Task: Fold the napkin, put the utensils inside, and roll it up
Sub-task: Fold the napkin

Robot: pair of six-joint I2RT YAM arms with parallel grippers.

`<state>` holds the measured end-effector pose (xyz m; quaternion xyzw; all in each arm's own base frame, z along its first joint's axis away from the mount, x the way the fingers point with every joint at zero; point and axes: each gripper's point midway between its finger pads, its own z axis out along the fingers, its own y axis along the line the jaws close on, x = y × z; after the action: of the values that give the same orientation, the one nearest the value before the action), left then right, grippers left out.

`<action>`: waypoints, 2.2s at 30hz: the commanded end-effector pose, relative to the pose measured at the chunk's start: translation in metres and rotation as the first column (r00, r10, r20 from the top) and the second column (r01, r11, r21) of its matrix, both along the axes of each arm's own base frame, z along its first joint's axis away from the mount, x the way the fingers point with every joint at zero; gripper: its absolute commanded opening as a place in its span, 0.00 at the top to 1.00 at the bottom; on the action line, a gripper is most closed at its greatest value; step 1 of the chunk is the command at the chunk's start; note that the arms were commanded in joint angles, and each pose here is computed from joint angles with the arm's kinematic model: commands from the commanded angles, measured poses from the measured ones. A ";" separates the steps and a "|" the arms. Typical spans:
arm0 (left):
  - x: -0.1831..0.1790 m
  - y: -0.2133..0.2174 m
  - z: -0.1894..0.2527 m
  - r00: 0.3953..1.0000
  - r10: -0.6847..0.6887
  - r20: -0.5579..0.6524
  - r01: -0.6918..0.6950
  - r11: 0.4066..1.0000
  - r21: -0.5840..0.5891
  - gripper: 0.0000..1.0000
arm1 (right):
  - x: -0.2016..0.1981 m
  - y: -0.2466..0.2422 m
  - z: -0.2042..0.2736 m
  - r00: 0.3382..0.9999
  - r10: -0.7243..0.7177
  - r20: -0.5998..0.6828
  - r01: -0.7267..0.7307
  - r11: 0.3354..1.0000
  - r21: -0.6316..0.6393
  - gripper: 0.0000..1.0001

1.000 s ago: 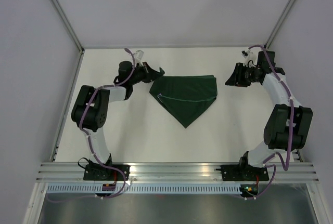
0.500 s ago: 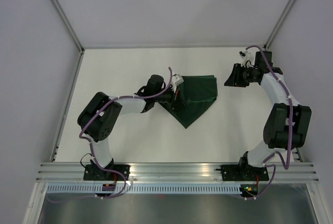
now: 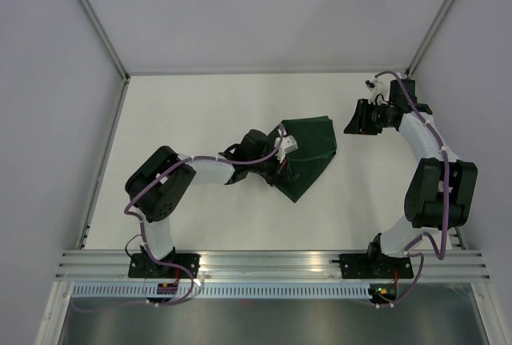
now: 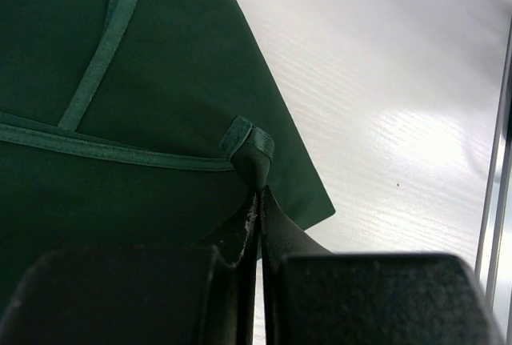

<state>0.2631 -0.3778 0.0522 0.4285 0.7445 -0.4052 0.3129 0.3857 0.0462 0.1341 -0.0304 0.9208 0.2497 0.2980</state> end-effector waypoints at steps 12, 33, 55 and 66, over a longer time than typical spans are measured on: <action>-0.025 -0.011 -0.016 0.991 -0.079 0.113 0.067 0.992 0.103 0.98 | 0.005 0.003 -0.010 1.000 0.016 -0.007 -0.016 0.999 -0.035 0.62; -0.063 -0.037 -0.031 0.976 -0.157 0.148 0.130 0.976 0.174 0.82 | 0.006 0.025 -0.046 0.992 0.086 -0.095 -0.097 0.988 -0.121 0.62; -0.047 -0.028 0.073 0.932 -0.043 0.359 0.021 0.998 0.066 0.59 | -0.007 0.032 -0.025 0.985 0.140 -0.101 -0.154 0.977 -0.150 0.62; 0.107 0.044 0.050 0.804 0.538 0.252 -0.585 0.791 0.180 0.96 | -0.069 0.029 -0.062 0.947 0.232 -0.223 -0.272 0.948 -0.166 0.65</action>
<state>0.3422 -0.3581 0.1171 0.3440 0.7991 -0.1902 0.4549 0.3312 0.0763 0.0755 -0.1355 0.9533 0.2029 0.1783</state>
